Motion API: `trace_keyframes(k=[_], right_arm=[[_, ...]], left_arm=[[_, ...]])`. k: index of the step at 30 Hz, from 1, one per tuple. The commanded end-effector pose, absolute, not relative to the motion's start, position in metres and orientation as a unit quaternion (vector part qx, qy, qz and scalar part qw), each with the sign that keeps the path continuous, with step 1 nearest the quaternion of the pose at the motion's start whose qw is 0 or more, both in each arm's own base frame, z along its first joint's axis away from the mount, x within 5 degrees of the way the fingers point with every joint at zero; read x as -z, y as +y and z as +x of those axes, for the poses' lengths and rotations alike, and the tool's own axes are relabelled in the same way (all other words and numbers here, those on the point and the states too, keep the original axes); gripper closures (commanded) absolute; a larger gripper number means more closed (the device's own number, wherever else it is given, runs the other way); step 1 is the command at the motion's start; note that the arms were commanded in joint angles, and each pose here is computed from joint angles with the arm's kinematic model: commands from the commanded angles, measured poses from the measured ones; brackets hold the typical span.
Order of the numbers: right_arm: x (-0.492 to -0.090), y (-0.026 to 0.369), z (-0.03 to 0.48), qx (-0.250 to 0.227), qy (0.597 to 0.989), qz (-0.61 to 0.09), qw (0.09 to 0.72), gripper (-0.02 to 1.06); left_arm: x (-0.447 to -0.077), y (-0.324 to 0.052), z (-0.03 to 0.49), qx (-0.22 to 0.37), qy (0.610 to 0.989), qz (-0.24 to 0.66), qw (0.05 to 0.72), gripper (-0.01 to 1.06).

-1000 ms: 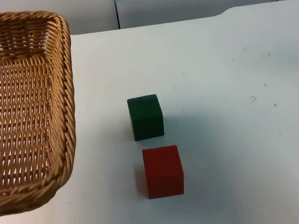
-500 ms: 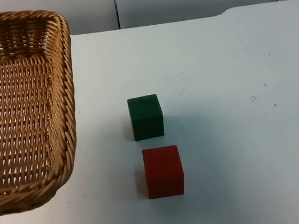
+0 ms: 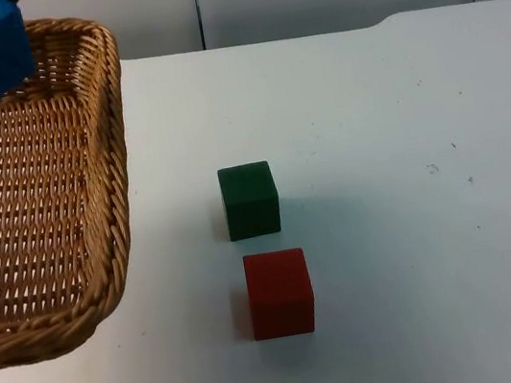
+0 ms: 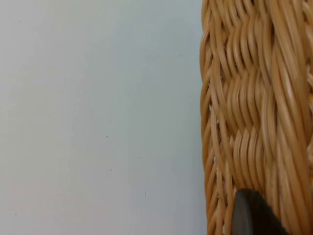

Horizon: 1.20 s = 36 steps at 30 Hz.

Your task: Pick up the basket with the left hand and place the blue cube into the basket with the right hand.

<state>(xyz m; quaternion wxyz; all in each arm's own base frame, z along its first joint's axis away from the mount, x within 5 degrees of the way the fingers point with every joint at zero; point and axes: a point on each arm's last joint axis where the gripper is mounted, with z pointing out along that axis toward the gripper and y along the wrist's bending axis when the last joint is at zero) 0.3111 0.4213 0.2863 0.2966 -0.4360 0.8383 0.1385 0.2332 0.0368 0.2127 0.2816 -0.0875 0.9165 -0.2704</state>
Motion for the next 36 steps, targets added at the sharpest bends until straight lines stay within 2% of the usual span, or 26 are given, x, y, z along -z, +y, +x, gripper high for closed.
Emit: trace_keyframes(k=[1, 9, 13, 16, 17, 18, 19, 20, 22, 28, 33, 36], right_arm=[[-0.283, 0.425, 0.310, -0.148, 0.836, -0.440, 0.294, 1.05], [-0.250, 0.432, 0.315, -0.134, 0.844, -0.446, 0.267, 1.05], [-0.241, 0.434, 0.316, -0.130, 0.848, -0.445, 0.257, 0.97], [-0.242, 0.434, 0.316, -0.132, 0.848, -0.444, 0.258, 0.73], [-0.242, 0.435, 0.315, -0.137, 0.848, -0.443, 0.258, 0.61], [-0.242, 0.435, 0.315, -0.137, 0.848, -0.443, 0.258, 0.61], [-0.244, 0.435, 0.315, -0.145, 0.847, -0.441, 0.261, 0.43], [-0.247, 0.435, 0.315, -0.147, 0.845, -0.440, 0.265, 0.33], [-0.250, 0.434, 0.314, -0.146, 0.844, -0.440, 0.268, 0.21], [-0.268, 0.430, 0.312, -0.148, 0.838, -0.441, 0.285, 0.17], [-0.317, 0.415, 0.306, -0.140, 0.816, -0.449, 0.336, 0.17], [-0.354, 0.396, 0.299, -0.114, 0.803, -0.456, 0.367, 0.18]], left_arm=[[-0.215, 0.035, 0.233, 0.288, 0.909, -0.096, 0.284, 1.05], [-0.215, 0.035, 0.233, 0.288, 0.910, -0.096, 0.284, 1.05], [-0.215, 0.035, 0.233, 0.288, 0.910, -0.096, 0.284, 1.05], [-0.215, 0.035, 0.233, 0.289, 0.909, -0.097, 0.284, 1.05], [-0.215, 0.035, 0.233, 0.289, 0.909, -0.097, 0.284, 1.05], [-0.215, 0.035, 0.233, 0.289, 0.909, -0.097, 0.284, 1.05], [-0.215, 0.035, 0.233, 0.289, 0.909, -0.096, 0.285, 1.05], [-0.215, 0.035, 0.234, 0.287, 0.909, -0.097, 0.285, 1.05], [-0.215, 0.035, 0.234, 0.287, 0.909, -0.097, 0.285, 1.05], [-0.215, 0.035, 0.234, 0.287, 0.909, -0.097, 0.286, 1.05], [-0.213, 0.035, 0.234, 0.288, 0.910, -0.099, 0.282, 1.05], [-0.213, 0.036, 0.236, 0.291, 0.907, -0.107, 0.286, 1.05]])
